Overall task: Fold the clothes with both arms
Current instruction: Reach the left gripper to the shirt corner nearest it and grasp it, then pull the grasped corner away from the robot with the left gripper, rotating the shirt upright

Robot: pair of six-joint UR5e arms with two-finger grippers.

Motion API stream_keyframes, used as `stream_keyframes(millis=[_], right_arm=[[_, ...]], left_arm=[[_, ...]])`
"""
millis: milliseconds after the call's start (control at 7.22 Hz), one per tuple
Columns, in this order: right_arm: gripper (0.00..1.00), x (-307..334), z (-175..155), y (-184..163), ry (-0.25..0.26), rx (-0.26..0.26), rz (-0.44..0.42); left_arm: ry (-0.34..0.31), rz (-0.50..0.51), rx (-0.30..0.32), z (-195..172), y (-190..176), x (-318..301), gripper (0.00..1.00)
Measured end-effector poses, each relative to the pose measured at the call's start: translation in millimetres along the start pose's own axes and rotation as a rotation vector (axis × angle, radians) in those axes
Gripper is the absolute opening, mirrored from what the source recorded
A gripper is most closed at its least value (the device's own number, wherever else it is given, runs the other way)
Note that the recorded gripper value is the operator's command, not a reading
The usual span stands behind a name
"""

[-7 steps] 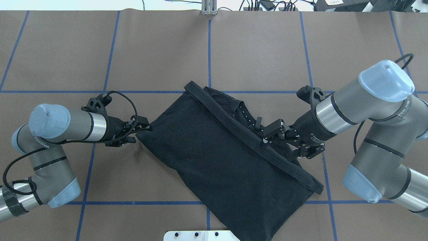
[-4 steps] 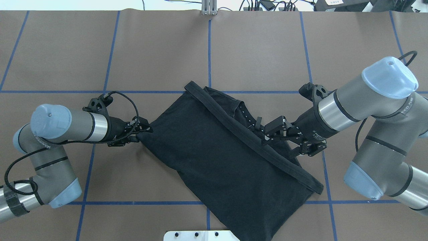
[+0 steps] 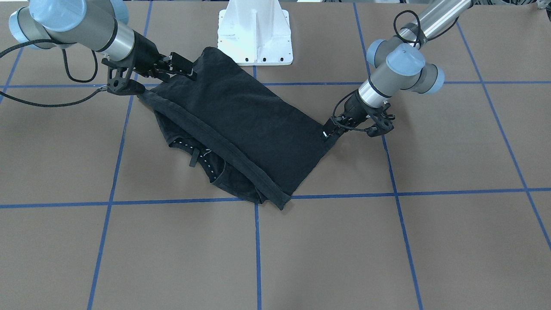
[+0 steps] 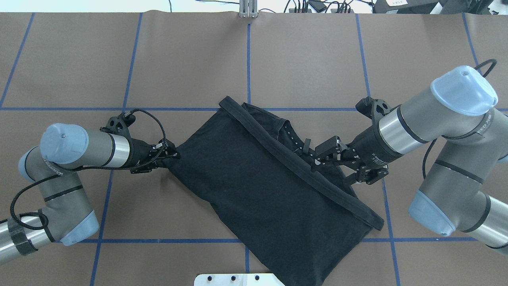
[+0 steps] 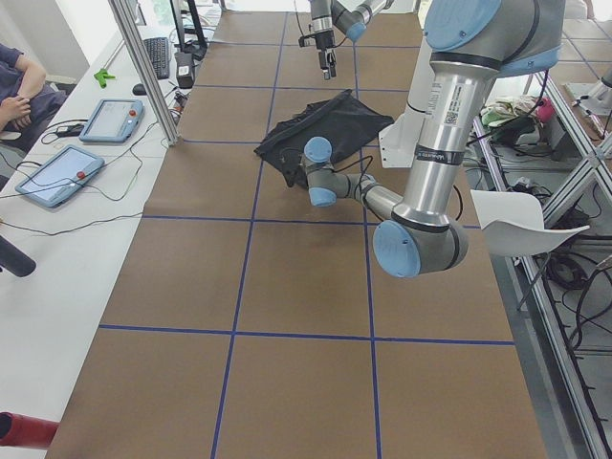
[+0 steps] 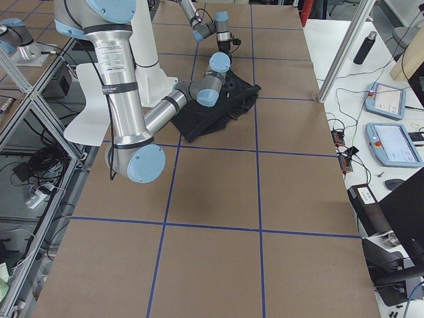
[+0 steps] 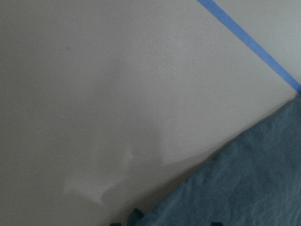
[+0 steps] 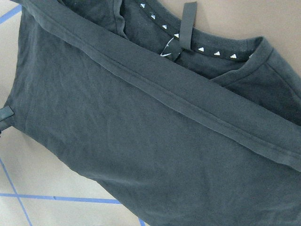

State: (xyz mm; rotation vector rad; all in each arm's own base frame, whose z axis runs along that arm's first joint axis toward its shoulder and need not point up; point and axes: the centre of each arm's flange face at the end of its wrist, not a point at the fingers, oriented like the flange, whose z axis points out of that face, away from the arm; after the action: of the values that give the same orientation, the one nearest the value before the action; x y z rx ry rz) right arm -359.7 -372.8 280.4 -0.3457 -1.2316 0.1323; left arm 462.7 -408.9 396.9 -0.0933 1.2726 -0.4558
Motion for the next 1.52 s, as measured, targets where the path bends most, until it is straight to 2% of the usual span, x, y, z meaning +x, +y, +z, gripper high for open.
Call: stream_keyframes(millis=[277,554,692,969,1246,1523], right_arm=[[1.00,0,0,0,-0.001,0.001,0.000],[1.00,-1,-3,0,-0.004,0.007,-0.002],[1.00,-2,-4,0,-0.007,0.012,-0.004],[1.00,-4,-8,-1,-0.014,0.033,-0.008],[1.00,-6,-10,-2,-0.020,0.061,-0.011],[1.00,-6,-11,-5,-0.021,0.090,-0.011]], left_arm=[[0.001,0.000,-0.003,-4,2,4,0.00],[-0.045,-0.018,-0.005,-22,13,31,0.00],[-0.067,-0.031,0.015,-32,9,47,0.00],[-0.086,-0.049,0.097,-37,-41,68,0.00],[-0.106,-0.068,0.178,-16,-109,103,0.00],[-0.117,-0.081,0.239,8,-156,151,0.00]])
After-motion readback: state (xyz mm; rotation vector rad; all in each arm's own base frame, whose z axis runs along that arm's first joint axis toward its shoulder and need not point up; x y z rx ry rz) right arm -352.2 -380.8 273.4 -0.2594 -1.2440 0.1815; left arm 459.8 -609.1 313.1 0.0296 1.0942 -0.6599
